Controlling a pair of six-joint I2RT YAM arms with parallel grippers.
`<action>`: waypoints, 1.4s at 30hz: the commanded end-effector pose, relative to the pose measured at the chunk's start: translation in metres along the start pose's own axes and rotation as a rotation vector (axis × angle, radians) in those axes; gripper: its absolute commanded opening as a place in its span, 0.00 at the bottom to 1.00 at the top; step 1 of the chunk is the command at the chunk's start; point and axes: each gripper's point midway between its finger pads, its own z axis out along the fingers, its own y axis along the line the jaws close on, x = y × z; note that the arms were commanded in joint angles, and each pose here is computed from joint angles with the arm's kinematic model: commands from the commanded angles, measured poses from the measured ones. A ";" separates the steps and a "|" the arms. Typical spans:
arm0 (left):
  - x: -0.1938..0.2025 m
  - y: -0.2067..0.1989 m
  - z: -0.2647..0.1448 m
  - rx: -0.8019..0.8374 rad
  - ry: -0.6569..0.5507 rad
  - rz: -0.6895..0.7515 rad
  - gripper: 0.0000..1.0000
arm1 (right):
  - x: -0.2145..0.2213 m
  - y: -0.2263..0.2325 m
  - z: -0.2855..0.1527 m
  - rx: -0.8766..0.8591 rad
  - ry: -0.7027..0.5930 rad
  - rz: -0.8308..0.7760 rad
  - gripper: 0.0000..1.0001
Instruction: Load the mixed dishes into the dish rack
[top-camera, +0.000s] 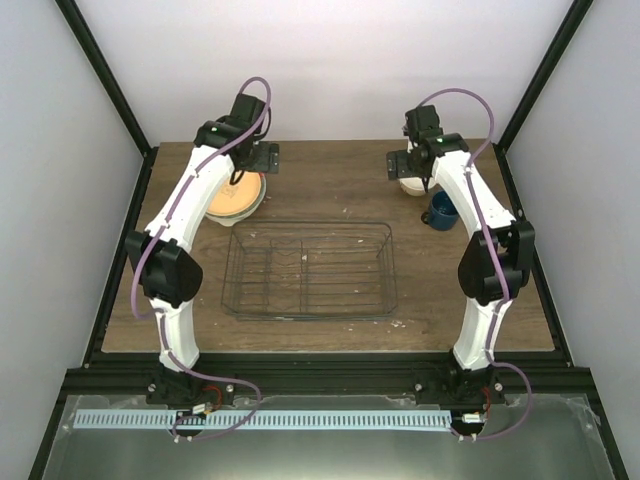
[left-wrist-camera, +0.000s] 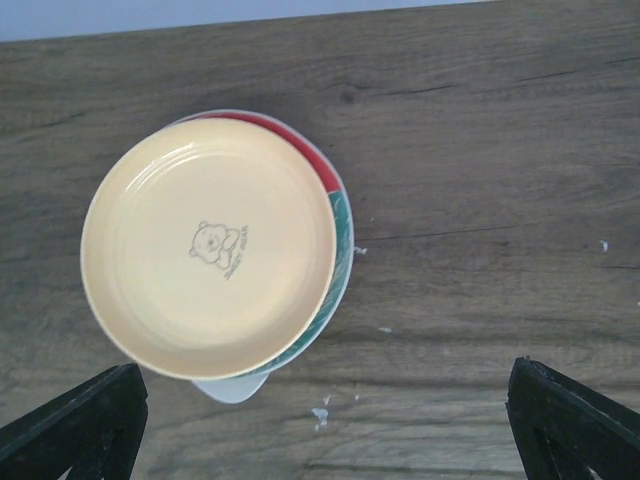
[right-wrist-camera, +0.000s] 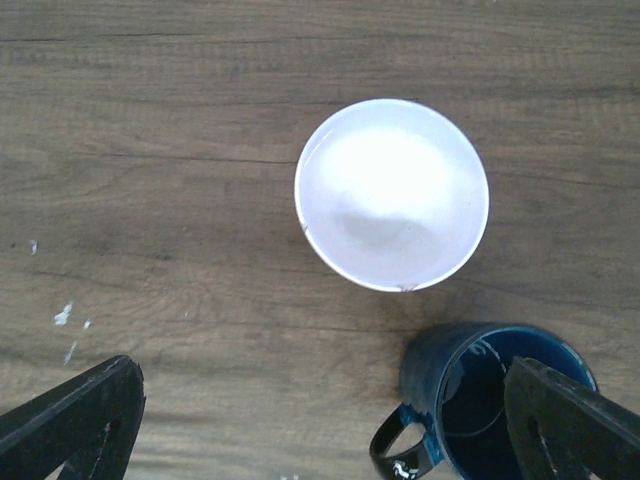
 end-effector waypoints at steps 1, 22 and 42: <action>-0.021 -0.003 -0.007 0.095 -0.070 0.018 1.00 | -0.024 0.000 0.011 0.038 -0.051 -0.027 1.00; -0.001 -0.017 0.023 0.222 0.046 -0.024 0.95 | -0.016 0.025 0.127 0.006 0.028 -0.219 0.72; 0.011 -0.023 0.037 0.249 0.102 -0.021 0.93 | 0.006 0.007 0.156 0.047 0.098 -0.220 0.59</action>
